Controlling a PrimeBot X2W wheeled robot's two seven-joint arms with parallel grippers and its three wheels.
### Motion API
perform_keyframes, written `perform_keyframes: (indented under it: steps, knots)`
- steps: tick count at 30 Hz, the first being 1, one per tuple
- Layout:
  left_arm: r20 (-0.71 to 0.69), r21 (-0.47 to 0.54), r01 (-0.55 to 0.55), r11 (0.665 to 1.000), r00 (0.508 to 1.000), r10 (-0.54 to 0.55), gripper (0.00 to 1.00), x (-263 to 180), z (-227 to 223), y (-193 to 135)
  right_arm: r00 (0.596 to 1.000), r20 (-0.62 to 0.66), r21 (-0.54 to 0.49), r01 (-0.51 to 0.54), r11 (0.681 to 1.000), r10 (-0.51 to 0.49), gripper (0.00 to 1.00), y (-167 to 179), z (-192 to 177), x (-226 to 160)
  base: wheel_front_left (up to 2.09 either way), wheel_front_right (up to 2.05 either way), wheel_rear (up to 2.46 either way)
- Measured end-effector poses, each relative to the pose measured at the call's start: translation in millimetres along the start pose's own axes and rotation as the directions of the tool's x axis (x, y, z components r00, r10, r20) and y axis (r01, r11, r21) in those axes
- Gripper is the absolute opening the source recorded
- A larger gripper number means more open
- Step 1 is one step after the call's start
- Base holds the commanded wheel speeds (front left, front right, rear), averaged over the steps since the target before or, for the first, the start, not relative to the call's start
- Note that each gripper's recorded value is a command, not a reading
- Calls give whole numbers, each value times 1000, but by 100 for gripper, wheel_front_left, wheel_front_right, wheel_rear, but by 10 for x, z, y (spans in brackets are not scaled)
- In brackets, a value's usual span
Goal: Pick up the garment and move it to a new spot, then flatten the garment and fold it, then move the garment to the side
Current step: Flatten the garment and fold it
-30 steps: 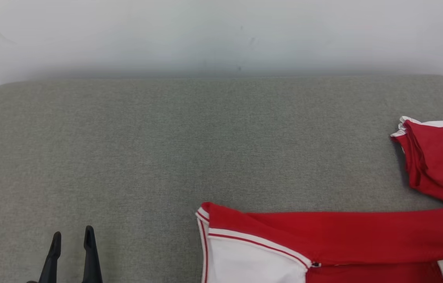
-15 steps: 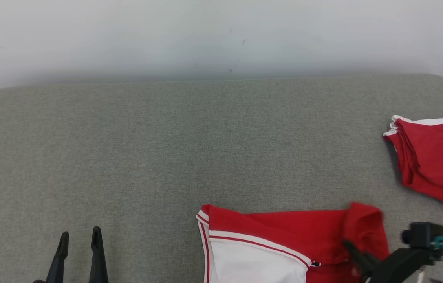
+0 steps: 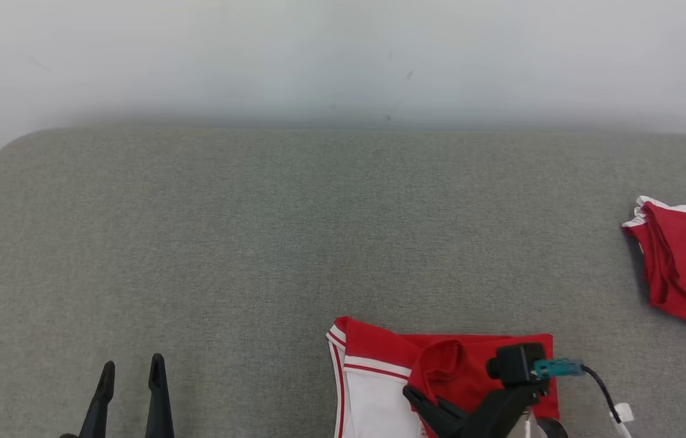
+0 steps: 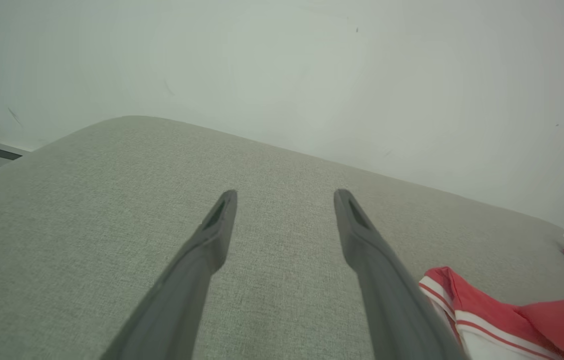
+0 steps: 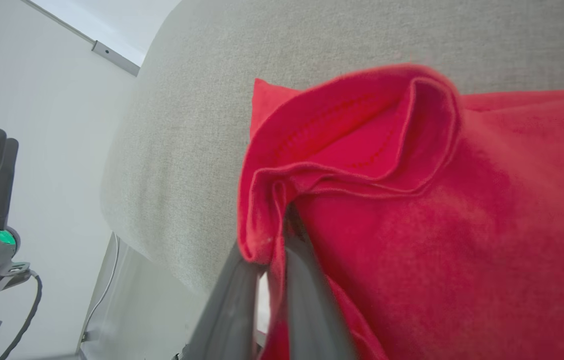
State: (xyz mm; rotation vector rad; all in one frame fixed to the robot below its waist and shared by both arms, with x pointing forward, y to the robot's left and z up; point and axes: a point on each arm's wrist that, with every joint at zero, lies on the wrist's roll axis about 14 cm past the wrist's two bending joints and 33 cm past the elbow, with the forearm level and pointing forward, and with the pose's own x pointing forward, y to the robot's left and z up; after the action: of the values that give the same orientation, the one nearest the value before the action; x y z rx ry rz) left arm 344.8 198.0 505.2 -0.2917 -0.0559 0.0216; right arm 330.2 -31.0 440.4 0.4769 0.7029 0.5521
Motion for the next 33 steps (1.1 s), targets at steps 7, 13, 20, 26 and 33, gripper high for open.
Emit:
perform_keyframes:
  steps: [7, 13, 20, 26, 33]
  knots:
    - [7, 3, -30, 1000, 1000, 30, 100, -48, 28, 78, 997, -50, -37, -56, 998, 54, 0, 155, -47, 245, 0, 0, 0]
    - [9, 4, -51, 999, 999, 51, 100, -75, 34, 132, 990, -112, -43, -90, 995, 85, 0, 235, -158, 413, 0, 0, 0]
    - [6, 4, -61, 998, 998, 61, 100, -89, 23, 153, 983, -145, -22, -119, 993, 114, 100, 309, -240, 460, 0, 0, 0]
    - [12, 5, -59, 998, 998, 59, 100, -67, 40, 144, 981, 41, -17, -192, 981, 192, 100, 521, 297, 372, 0, 0, 0]
    - [17, 2, -38, 999, 999, 38, 100, -40, 54, 79, 988, 150, -144, -9, 989, 31, 100, 147, 684, 111, 0, 0, 0]
